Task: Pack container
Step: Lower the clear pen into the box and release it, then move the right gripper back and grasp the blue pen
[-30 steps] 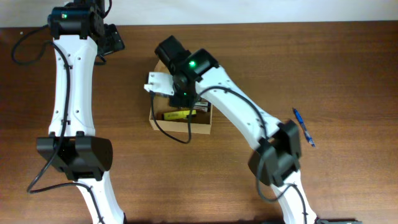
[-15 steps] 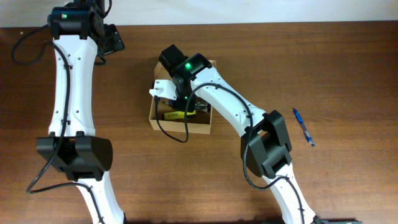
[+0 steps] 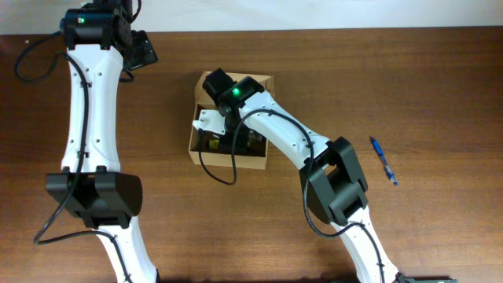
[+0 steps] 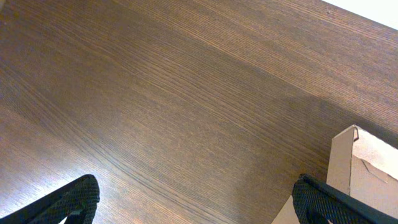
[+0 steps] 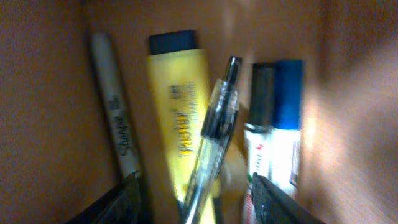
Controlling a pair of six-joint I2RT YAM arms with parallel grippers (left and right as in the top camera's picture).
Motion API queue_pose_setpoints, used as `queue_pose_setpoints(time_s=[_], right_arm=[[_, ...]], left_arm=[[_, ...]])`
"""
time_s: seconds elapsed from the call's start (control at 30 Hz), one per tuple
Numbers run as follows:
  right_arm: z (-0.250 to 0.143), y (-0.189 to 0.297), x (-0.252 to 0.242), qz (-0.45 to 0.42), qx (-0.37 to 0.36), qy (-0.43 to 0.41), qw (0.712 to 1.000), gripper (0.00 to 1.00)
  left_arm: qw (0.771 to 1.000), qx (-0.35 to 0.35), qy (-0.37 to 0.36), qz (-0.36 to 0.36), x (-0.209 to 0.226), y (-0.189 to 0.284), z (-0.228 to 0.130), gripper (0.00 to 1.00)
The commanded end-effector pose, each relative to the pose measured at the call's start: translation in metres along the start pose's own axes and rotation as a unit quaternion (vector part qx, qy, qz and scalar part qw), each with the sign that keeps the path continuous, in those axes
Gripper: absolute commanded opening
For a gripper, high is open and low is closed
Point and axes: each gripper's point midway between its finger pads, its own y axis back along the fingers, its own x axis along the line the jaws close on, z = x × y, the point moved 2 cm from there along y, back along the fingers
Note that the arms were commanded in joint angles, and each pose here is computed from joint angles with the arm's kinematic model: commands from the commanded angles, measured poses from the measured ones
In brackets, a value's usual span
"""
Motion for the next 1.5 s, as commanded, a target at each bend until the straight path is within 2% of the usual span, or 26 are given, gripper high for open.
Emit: queue_pose_setpoints(time_s=[0.0, 0.13, 0.27, 0.4, 0.5, 0.57, 0.73, 0.9, 1.07, 1.27, 1.47], right_arm=[[0.021, 0.089, -0.026, -0.112, -0.058, -0.067, 0.99, 0.61], [0.012, 0.19, -0.049, -0.222, -0.12, -0.161, 0.954, 0.64], [-0.024, 0.269, -0.056, -0.264, -0.177, -0.214, 0.924, 0.66], [-0.087, 0.324, -0.08, -0.31, -0.197, -0.279, 0.887, 0.68], [-0.145, 0.336, -0.106, -0.334, -0.181, -0.34, 0.861, 0.69], [-0.19, 0.325, -0.123, -0.328, -0.158, -0.401, 0.84, 0.7], [-0.284, 0.239, -0.131, -0.222, -0.08, -0.501, 0.833, 0.68], [-0.345, 0.151, -0.108, -0.143, -0.024, -0.562, 0.814, 0.67], [-0.373, 0.104, -0.084, -0.113, 0.006, -0.584, 0.804, 0.67], [-0.387, 0.064, -0.056, -0.083, 0.036, -0.573, 0.815, 0.69], [-0.401, 0.038, -0.037, -0.085, 0.075, -0.572, 0.812, 0.7]], left_arm=[[1.0, -0.008, -0.003, 0.003, 0.002, 0.003, 0.004, 1.0], [1.0, -0.008, -0.003, 0.003, 0.002, 0.003, 0.004, 1.0], [1.0, -0.008, -0.003, 0.003, 0.002, 0.003, 0.004, 1.0], [1.0, -0.008, -0.003, 0.002, 0.002, 0.003, 0.004, 1.0], [1.0, -0.008, -0.003, 0.002, 0.002, 0.003, 0.004, 1.0], [1.0, -0.008, -0.003, 0.002, 0.002, 0.003, 0.004, 1.0], [1.0, -0.008, -0.003, 0.003, 0.002, 0.003, 0.004, 1.0], [1.0, -0.008, -0.003, 0.003, 0.002, 0.003, 0.004, 1.0], [1.0, -0.008, -0.003, 0.003, 0.002, 0.003, 0.004, 1.0], [1.0, -0.008, -0.003, 0.003, 0.002, 0.003, 0.004, 1.0], [1.0, -0.008, -0.003, 0.002, 0.002, 0.003, 0.004, 1.0]])
